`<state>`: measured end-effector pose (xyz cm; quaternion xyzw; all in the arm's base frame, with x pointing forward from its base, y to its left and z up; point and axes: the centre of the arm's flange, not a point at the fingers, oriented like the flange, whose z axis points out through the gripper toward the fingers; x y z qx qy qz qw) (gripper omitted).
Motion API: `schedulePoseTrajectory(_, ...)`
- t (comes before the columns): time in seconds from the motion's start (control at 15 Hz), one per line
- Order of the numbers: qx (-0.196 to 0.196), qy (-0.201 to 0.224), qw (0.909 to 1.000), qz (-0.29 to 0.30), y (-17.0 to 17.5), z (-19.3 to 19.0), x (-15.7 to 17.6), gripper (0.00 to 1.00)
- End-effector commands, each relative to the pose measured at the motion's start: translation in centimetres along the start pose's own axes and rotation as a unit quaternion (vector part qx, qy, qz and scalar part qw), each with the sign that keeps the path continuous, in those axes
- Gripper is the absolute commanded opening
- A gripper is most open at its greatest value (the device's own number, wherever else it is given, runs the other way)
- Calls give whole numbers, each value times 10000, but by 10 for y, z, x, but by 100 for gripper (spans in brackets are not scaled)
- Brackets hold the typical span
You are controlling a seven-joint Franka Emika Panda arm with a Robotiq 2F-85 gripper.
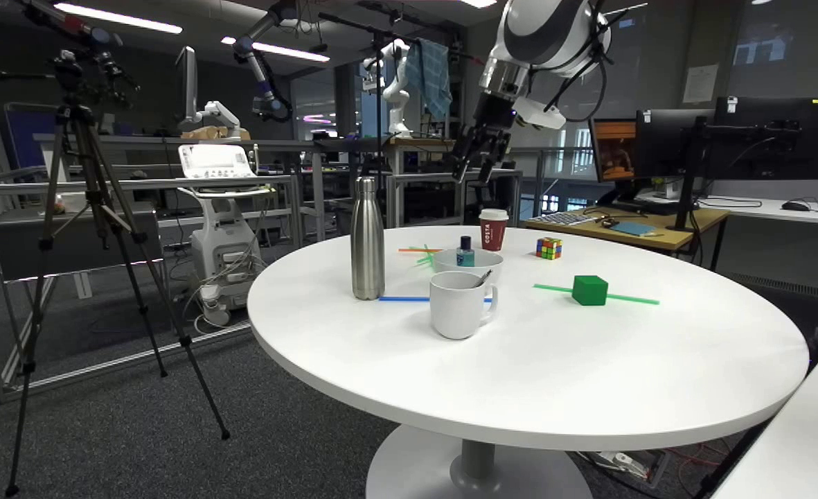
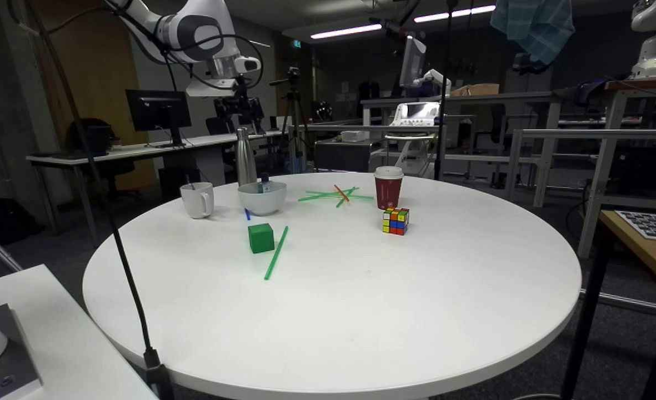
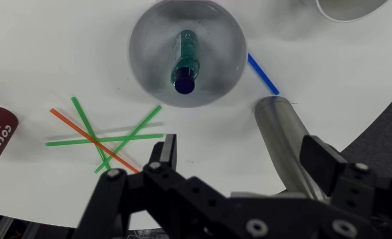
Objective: Put the bottle in the bowl
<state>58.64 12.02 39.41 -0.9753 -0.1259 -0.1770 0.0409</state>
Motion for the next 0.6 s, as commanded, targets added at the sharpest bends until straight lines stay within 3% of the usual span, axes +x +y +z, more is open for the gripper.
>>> schedulePoseTrajectory(0.0, -116, 134, 9998, 42, -7, -16, -15, 100)
schedulePoseTrajectory(0.53, -18, 27, 10000, 14, -4, -9, -7, 100)
